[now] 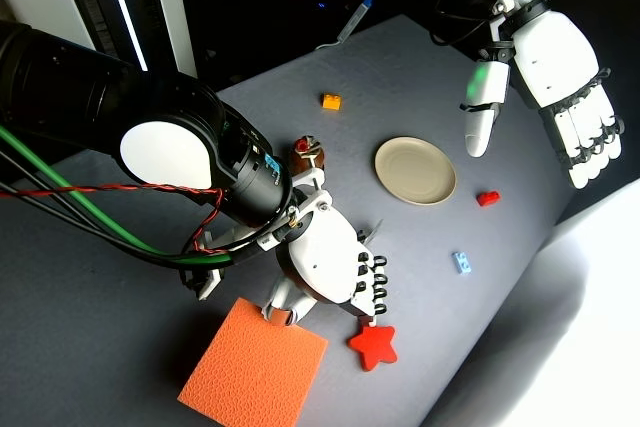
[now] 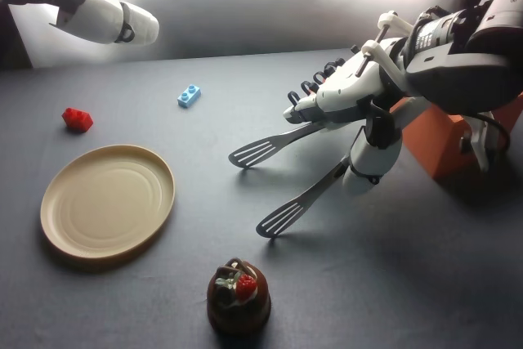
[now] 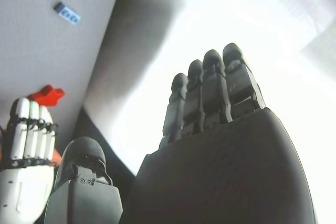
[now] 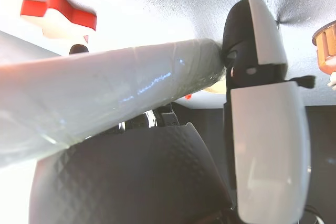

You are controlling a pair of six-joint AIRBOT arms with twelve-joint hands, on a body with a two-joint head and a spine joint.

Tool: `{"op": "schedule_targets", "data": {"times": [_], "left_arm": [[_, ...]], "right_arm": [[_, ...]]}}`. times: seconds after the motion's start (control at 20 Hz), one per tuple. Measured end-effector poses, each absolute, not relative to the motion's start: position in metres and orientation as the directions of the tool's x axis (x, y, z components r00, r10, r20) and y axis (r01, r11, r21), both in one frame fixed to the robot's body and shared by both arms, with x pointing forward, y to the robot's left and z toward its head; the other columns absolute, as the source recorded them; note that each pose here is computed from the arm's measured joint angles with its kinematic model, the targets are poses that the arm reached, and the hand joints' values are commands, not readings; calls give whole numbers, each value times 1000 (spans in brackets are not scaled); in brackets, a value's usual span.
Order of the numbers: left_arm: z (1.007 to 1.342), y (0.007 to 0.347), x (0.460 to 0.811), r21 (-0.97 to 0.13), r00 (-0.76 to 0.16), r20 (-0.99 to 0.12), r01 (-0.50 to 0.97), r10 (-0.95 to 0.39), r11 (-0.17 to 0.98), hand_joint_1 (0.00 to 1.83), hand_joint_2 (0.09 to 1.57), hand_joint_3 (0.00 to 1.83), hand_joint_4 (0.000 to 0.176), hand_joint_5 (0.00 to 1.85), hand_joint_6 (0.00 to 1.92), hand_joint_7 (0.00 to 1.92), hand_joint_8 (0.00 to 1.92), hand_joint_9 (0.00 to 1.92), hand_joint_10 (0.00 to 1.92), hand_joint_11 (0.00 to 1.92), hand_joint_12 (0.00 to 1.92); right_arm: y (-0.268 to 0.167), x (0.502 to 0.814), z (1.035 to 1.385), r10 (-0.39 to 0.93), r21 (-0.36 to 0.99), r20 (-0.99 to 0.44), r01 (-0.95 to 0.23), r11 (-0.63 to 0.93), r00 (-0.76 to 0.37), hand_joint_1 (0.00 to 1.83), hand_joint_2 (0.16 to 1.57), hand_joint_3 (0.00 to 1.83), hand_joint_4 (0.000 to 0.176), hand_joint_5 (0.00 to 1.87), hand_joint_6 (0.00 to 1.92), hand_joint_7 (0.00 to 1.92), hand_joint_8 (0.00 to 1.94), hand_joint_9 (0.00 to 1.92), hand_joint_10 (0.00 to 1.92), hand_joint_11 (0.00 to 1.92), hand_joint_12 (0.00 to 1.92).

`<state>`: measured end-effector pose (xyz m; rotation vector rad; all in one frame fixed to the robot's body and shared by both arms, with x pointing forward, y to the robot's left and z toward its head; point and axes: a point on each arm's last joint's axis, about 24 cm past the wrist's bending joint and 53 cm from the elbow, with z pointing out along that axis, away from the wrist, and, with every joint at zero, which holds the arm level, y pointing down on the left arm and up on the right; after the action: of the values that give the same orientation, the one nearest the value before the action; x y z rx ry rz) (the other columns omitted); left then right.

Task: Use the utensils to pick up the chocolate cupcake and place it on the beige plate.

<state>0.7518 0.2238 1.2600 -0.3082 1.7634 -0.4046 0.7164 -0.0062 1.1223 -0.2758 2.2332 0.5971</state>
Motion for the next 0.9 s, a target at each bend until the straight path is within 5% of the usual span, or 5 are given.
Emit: {"op": "schedule_targets", "data": {"times": [0.4, 0.9], "left_arm": [[1260, 224, 752, -429, -226, -881, 9, -416, 903, 0, 1107, 0, 0, 66, 0, 80, 0, 77, 1, 1, 56], [1260, 223, 751, -426, -225, -883, 13, -413, 905, 0, 1128, 3, 0, 77, 10, 90, 13, 87, 10, 19, 45]], "right_arm": [[-6, 716, 1122, -5, 329, -749, -378, 865, -663, 758, 1046, 2, 0, 20, 4, 0, 0, 20, 3, 0, 259], [-6, 717, 1123, -5, 329, -752, -381, 864, -659, 795, 1064, 4, 0, 125, 4, 129, 4, 145, 7, 0, 477]]}}
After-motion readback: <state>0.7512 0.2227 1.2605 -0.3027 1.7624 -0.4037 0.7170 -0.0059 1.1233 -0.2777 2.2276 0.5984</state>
